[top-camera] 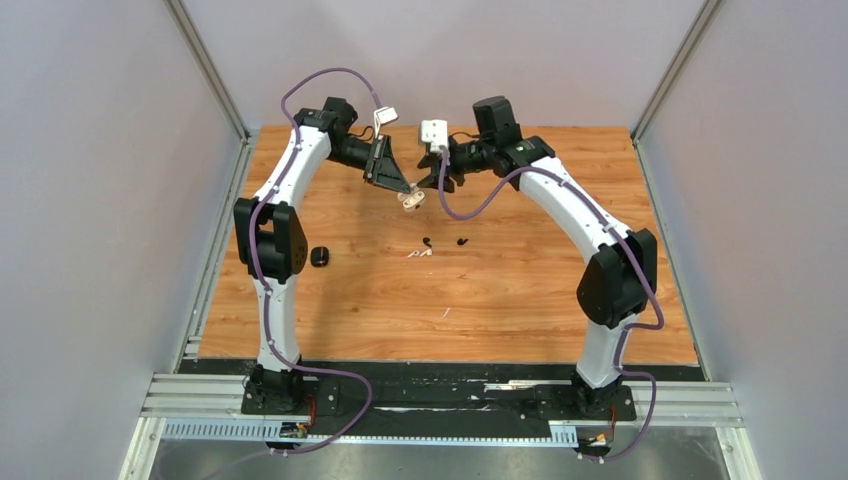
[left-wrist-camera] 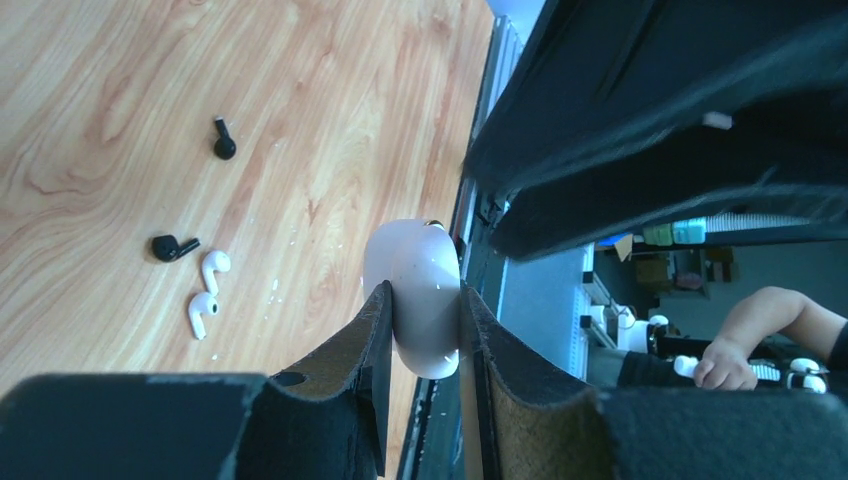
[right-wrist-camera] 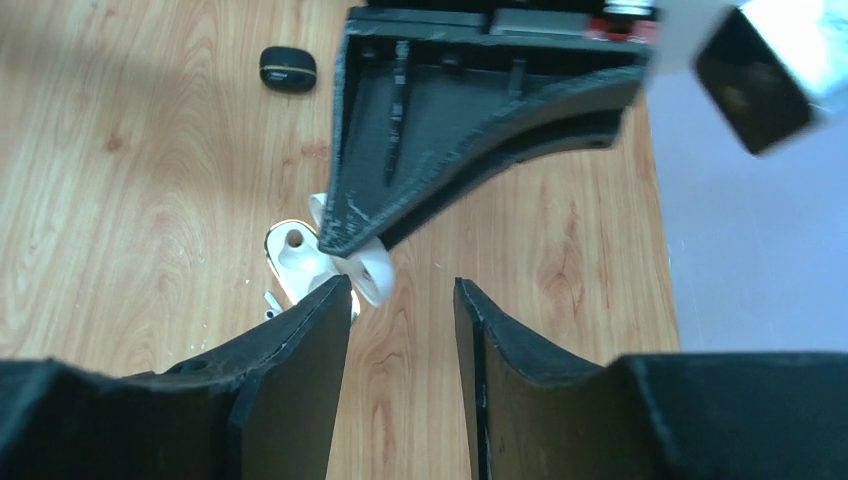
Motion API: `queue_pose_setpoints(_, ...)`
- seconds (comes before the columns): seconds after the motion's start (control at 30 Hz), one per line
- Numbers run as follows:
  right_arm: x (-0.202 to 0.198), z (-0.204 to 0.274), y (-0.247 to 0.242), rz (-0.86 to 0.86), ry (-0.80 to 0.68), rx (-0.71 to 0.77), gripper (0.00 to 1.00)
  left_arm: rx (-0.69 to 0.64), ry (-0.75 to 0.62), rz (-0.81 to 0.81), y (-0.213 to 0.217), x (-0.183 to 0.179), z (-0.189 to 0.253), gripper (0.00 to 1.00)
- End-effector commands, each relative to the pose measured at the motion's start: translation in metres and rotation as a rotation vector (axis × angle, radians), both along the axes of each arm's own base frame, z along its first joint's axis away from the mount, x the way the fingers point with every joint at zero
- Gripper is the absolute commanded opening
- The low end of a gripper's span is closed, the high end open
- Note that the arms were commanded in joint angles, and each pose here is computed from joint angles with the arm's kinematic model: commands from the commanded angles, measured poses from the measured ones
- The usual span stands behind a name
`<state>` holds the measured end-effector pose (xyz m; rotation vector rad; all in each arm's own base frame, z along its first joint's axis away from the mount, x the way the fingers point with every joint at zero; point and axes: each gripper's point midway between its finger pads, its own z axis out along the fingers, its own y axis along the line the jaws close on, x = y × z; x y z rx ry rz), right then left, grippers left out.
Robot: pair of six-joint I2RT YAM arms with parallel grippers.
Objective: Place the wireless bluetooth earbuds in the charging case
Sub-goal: Adjust the charging case.
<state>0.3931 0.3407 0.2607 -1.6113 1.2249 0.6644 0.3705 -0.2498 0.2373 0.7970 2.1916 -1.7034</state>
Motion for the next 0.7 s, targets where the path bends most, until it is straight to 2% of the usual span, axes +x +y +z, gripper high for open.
queue_pose_setpoints(0.0,-0.002,0.074,-0.019,-0.042,0.070,0.163,0.45,0.015,-0.085,-0.012,0.001,0.002,0.007,0.00)
queue_pose_setpoints(0.13,-0.003,0.058,-0.040,-0.109,0.185,0.170,0.45,0.070,-0.115,-0.007,0.006,0.004,-0.005,0.00)
queue_pose_setpoints(0.37,-0.006,-0.034,-0.074,-0.185,0.366,0.069,0.40,0.131,-0.112,0.057,0.021,0.007,-0.009,0.00)
queue_pose_setpoints(0.47,-0.002,-0.057,-0.071,-0.265,0.483,0.039,0.36,0.193,-0.102,0.122,0.032,0.013,-0.017,0.00)
queue_pose_setpoints(0.67,-0.017,-0.096,-0.050,-0.448,0.709,0.005,0.42,0.259,-0.110,0.222,0.046,0.016,-0.020,0.00)
